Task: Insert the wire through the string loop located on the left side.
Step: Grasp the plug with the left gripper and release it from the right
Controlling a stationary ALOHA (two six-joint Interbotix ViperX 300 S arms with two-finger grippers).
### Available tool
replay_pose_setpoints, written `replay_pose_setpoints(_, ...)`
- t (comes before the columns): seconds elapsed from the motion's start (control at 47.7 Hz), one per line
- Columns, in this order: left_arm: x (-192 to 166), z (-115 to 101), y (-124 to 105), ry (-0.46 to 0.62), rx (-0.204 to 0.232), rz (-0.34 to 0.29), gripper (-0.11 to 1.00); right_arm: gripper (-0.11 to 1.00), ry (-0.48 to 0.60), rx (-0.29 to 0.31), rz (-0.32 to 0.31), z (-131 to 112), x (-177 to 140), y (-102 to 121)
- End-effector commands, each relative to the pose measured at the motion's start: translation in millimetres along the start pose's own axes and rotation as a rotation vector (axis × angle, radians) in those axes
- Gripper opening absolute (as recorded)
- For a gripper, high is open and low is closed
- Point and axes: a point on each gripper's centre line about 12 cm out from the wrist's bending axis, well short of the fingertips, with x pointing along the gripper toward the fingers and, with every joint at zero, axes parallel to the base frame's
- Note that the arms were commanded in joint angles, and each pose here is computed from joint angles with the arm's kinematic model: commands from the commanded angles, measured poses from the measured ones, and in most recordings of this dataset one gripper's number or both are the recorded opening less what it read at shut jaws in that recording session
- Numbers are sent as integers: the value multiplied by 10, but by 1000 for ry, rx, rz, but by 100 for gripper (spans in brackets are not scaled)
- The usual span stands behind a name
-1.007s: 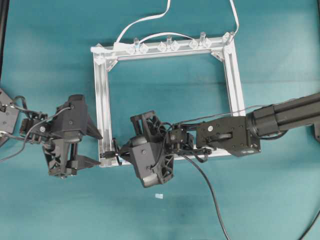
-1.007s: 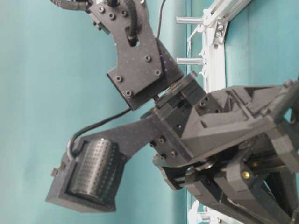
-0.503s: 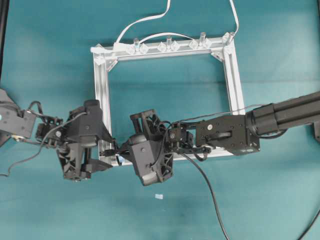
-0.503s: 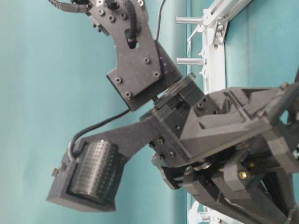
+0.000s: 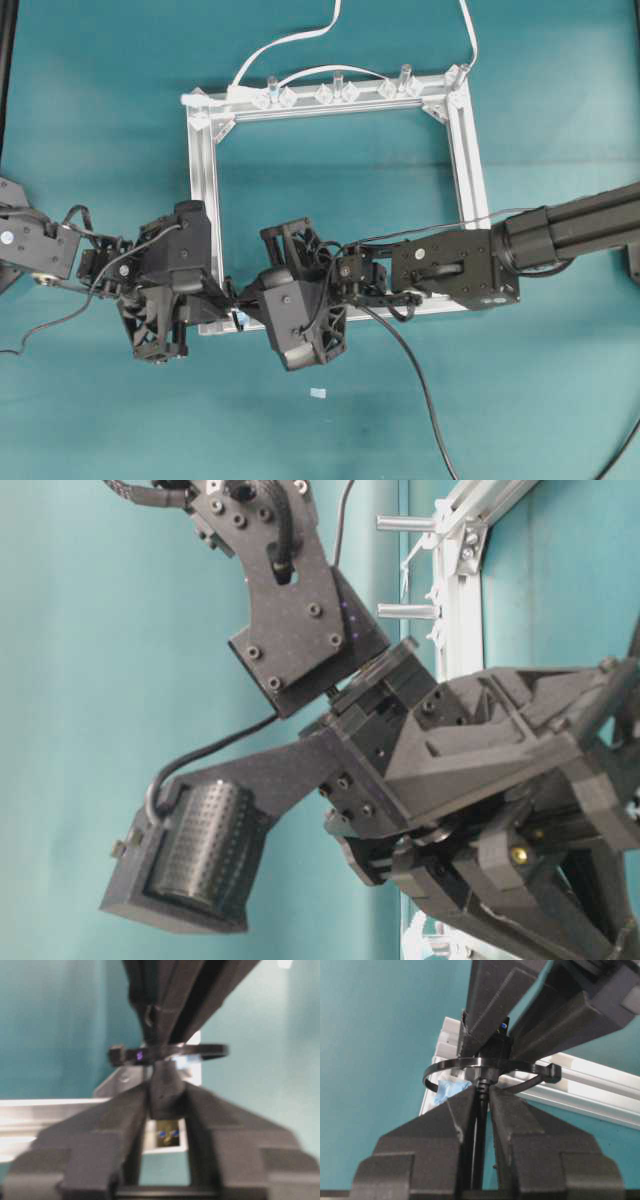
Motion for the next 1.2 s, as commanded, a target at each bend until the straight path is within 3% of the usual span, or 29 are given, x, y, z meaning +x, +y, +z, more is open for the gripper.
replay_pose_setpoints(0.0,-18,81,-7,-25,-24,-5,19,9,-46,-6,-5,165,-49,-9)
replay_pose_setpoints(0.965,-37,113,-20,-36,-21,-9,19,9,-43,6,-9,112,-55,-9)
replay_pose_setpoints(1.027,-37,113,-20,-36,-23,-9,19,18,-44,6,-10,114,-55,-9)
replay_pose_setpoints(1.174,-37,113,-20,-36,-23,-9,19,61,-39,5,-11,80,-58,-8)
